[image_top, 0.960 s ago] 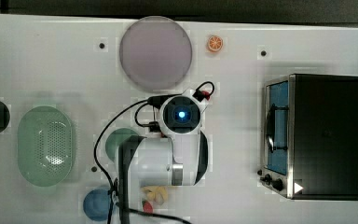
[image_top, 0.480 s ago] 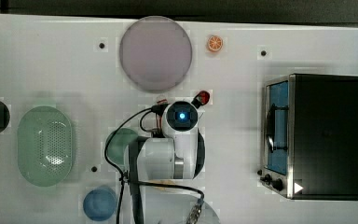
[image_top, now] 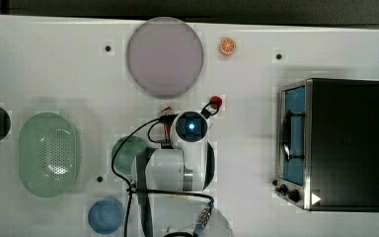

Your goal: Pick Ketchup from the table and place it in strainer.

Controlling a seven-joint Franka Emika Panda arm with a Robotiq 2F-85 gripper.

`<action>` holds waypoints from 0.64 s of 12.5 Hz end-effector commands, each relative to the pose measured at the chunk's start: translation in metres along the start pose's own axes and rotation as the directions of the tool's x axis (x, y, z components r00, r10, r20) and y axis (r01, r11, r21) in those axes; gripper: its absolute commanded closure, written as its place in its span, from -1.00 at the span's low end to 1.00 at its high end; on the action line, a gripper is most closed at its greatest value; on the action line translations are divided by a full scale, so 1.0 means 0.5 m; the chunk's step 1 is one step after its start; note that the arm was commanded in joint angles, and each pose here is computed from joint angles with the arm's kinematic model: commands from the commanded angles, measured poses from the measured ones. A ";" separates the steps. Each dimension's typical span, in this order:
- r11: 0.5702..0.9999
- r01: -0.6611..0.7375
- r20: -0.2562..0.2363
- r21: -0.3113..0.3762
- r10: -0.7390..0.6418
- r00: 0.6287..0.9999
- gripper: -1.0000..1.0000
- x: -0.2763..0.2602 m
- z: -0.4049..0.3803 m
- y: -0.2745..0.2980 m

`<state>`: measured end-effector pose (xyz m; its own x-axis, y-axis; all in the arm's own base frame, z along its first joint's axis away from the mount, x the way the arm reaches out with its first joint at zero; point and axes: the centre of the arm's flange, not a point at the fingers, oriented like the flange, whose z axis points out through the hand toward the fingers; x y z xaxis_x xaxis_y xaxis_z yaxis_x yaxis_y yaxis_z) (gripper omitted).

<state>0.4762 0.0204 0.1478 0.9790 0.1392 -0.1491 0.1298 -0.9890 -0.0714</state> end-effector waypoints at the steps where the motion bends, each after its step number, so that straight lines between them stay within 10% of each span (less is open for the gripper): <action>1: 0.999 0.026 -0.093 -0.018 -0.028 0.995 -0.24 0.038 -0.085 0.010; 8: 0.999 0.017 -0.035 -0.049 -0.018 0.999 -0.24 0.014 -0.426 -0.032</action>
<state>0.4951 0.0182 0.2933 0.9611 0.1430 -0.2362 0.1351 -0.9896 -0.0490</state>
